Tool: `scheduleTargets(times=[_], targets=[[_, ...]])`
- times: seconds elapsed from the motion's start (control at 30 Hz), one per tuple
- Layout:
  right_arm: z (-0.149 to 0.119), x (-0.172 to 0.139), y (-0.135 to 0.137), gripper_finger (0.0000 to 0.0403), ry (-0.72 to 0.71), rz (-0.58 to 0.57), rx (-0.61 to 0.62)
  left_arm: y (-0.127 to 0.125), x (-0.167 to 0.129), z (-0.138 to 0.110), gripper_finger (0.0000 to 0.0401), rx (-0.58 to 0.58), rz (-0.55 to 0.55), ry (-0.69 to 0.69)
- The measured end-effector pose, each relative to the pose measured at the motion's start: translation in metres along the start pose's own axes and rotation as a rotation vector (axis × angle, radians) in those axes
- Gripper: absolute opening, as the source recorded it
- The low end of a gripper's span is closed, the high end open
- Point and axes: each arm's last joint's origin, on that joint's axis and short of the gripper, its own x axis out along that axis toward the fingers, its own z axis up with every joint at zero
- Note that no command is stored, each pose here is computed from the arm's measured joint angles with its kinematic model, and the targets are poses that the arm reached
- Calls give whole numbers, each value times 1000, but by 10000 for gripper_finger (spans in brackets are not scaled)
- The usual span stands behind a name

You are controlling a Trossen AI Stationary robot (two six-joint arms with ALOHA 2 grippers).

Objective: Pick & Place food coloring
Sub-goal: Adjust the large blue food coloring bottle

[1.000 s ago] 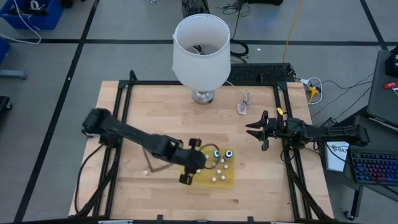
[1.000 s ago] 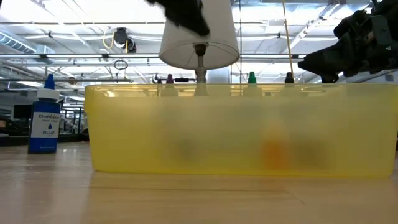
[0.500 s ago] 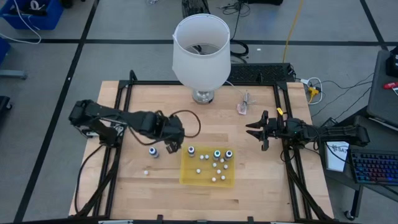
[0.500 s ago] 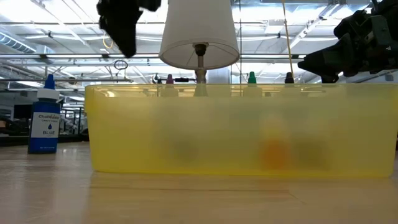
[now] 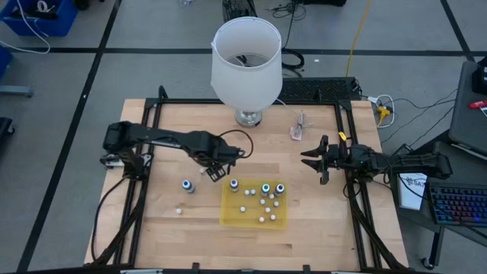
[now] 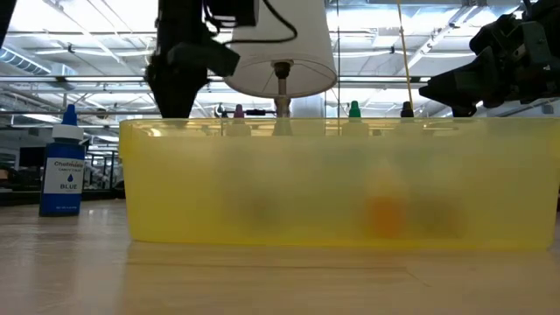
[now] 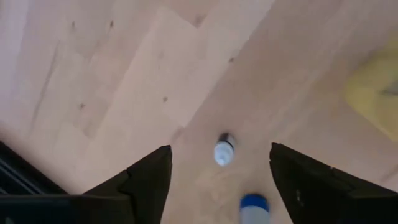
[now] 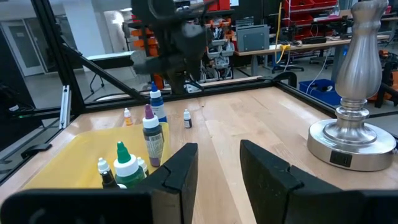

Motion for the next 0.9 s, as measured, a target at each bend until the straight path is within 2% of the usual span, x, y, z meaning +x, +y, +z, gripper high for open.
scheduleTargets(times=[0.17, 0.33, 0.4, 0.6, 0.9], targets=[[0, 0, 0, 112, 0, 0, 0, 4, 20, 5, 279, 49, 43, 46], [0, 0, 0, 112, 0, 0, 0, 20, 42, -6, 272, 8, 60, 78], [0, 0, 0, 112, 0, 0, 0, 27, 48, -12, 267, -16, 34, 61], [0, 0, 0, 112, 0, 0, 0, 33, 58, -24, 255, -58, -137, -19], [0, 0, 0, 112, 0, 0, 0, 36, 79, -40, 261, -140, -107, 47]])
